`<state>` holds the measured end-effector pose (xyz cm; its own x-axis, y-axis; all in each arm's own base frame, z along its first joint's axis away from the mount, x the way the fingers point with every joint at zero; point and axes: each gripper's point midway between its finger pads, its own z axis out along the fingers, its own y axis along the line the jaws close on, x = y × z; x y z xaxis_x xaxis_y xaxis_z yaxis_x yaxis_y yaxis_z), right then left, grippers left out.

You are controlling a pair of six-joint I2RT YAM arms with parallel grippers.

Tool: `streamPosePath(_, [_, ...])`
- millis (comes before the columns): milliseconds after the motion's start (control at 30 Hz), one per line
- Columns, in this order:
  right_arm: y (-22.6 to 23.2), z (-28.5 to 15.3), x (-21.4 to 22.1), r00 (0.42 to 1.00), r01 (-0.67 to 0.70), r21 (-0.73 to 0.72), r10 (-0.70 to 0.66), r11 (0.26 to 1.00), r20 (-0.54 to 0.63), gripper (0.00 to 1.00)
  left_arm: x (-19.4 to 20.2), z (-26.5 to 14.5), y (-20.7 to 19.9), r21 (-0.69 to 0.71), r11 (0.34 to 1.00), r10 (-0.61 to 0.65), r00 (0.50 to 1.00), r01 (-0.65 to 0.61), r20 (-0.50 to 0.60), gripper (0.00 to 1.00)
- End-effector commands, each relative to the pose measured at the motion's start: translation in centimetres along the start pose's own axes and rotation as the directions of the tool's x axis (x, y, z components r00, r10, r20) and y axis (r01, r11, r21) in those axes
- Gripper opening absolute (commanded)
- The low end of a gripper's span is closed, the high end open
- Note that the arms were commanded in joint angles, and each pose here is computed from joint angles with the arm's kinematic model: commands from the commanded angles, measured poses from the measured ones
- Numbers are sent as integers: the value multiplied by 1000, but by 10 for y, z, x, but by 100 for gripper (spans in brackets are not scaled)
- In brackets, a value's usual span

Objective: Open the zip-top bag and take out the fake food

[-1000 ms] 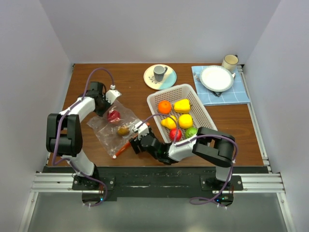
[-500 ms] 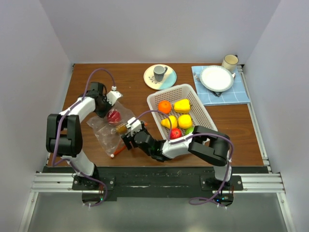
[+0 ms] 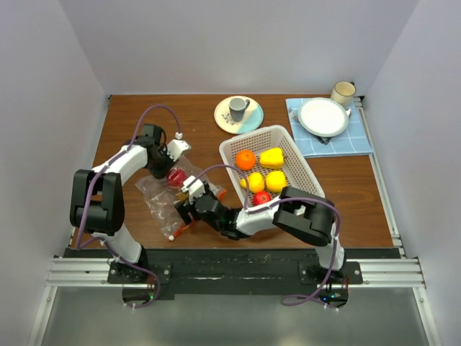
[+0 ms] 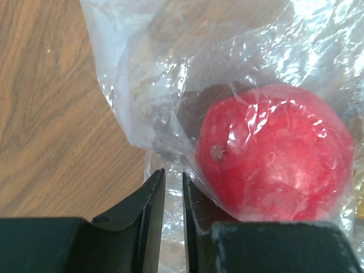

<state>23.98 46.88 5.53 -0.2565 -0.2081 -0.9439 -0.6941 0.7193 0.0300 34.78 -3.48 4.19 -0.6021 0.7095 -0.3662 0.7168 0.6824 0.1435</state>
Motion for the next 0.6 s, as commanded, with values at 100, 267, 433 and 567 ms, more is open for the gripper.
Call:
streamPosePath(100, [0,-56,-20,997,-62,-70,64,996,40,84,-2,3,7,-31,999,29,1000,-29,0,23])
streamPosePath(267, [2,-74,-22,999,-30,-71,33,997,42,74,-3,1,17,-73,997,19,1000,-20,-9,22])
streamPosePath(433, [0,-68,-6,999,-29,-55,30,998,17,65,-11,-11,28,-104,995,6,1000,-6,-1,24])
streamPosePath(567, [1,-65,0,1000,-26,-54,27,998,7,52,-27,-32,44,-157,988,6,1000,-1,27,49])
